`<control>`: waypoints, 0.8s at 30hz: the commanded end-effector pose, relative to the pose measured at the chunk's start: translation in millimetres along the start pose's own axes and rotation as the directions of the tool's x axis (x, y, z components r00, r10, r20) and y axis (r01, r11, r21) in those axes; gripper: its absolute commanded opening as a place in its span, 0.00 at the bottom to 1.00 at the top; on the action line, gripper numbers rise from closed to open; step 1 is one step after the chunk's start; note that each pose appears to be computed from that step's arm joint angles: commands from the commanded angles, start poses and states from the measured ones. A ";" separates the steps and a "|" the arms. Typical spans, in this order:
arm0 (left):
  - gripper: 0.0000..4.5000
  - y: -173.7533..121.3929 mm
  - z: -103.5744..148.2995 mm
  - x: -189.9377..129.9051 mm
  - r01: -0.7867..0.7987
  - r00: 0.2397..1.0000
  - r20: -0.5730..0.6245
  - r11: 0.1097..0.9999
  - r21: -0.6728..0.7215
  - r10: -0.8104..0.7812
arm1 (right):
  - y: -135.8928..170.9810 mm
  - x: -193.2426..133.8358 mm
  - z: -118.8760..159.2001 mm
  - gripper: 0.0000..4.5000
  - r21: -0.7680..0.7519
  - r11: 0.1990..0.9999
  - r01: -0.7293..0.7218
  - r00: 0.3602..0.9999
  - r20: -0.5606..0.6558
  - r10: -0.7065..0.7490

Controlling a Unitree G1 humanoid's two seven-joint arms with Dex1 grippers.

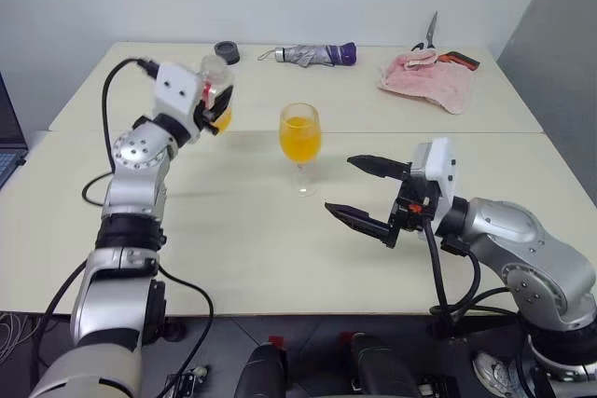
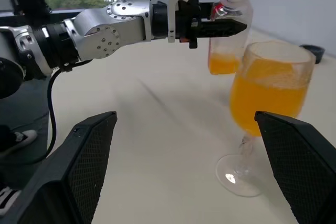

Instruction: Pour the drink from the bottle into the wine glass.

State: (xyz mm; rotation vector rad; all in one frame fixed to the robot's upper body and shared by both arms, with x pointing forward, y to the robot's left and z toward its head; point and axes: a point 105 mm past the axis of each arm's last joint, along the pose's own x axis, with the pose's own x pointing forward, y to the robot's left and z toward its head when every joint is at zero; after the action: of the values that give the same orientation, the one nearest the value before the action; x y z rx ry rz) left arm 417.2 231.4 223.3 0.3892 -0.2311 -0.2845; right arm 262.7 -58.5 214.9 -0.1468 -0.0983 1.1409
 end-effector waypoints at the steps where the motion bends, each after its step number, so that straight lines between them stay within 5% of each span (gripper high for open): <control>1: 0.41 28.8 7.4 -18.3 -0.129 0.992 0.002 0.989 -0.078 0.130 | 3.7 5.2 5.0 1.00 -0.005 0.999 -0.039 0.999 -0.005 0.039; 10: 0.41 53.3 -33.7 -48.5 -0.284 0.954 -0.159 0.934 -0.216 0.253 | 2.3 11.7 -0.7 1.00 -0.041 0.995 -0.090 0.995 -0.056 0.088; 24: 0.41 52.3 -51.4 -44.4 -0.212 0.970 -0.165 0.952 -0.222 0.178 | 6.8 20.2 7.1 1.00 -0.060 0.991 -0.120 0.992 -0.051 0.117</control>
State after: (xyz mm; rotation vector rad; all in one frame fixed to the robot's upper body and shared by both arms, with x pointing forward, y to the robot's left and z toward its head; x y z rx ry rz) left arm 401.0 307.4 180.7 0.1150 -0.0668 -0.0848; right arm 266.9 -39.2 210.4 -0.2166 -0.0367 1.2453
